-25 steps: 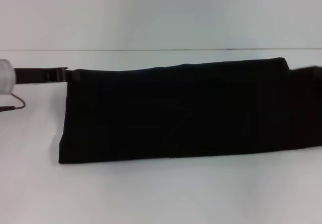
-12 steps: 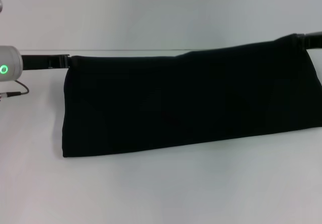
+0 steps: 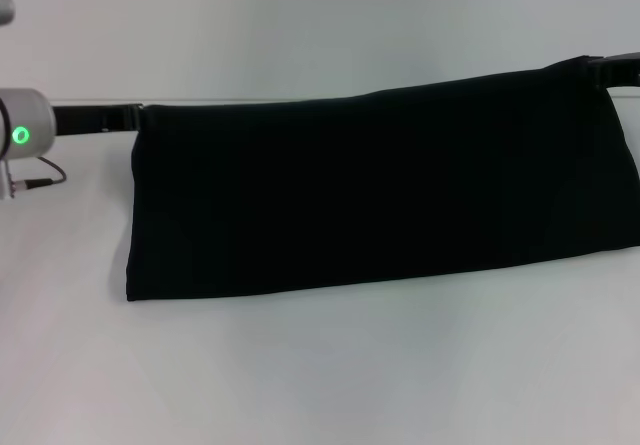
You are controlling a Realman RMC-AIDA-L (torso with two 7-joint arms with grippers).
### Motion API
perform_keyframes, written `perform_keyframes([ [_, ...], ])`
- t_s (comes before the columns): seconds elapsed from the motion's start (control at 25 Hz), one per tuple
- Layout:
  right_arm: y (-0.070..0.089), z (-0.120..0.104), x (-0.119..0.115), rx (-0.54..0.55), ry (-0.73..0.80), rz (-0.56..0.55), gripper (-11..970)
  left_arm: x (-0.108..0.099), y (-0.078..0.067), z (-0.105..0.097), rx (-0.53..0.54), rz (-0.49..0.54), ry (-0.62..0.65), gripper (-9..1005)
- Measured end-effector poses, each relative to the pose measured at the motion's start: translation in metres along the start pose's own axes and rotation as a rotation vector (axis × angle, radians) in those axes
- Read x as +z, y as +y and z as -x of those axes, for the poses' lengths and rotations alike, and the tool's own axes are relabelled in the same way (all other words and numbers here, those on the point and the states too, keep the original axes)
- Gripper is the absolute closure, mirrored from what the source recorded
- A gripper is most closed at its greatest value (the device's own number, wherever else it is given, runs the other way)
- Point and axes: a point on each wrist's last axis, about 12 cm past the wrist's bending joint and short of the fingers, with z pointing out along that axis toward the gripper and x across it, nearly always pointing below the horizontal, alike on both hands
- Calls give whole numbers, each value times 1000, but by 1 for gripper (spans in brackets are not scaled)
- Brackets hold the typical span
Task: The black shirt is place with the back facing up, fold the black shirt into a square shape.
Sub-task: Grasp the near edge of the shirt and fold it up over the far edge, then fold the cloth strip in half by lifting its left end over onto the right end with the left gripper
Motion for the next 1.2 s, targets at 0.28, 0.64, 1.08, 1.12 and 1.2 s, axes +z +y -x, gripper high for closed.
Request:
perform_keyframes([
  [0.28, 7, -4, 6, 8, 5, -11, 949, 15, -5, -10, -8, 67, -10, 838],
  [0.64, -7, 2, -6, -21, -41, -63, 753, 18, -4, -14, -49, 138, -59, 744],
  [1.08, 3, -7, -35, 94, -52, 213, 285, -54, -10, -31, -241, -359, -1, 310],
  [1.12, 4, -10, -38, 110, -60, 245, 245, -54, -10, -31, -241, -359, -1, 282],
  [1.2, 5, -19, -46, 147, -90, 319, 165, -68, -5, -42, -292, -407, 51, 225],
])
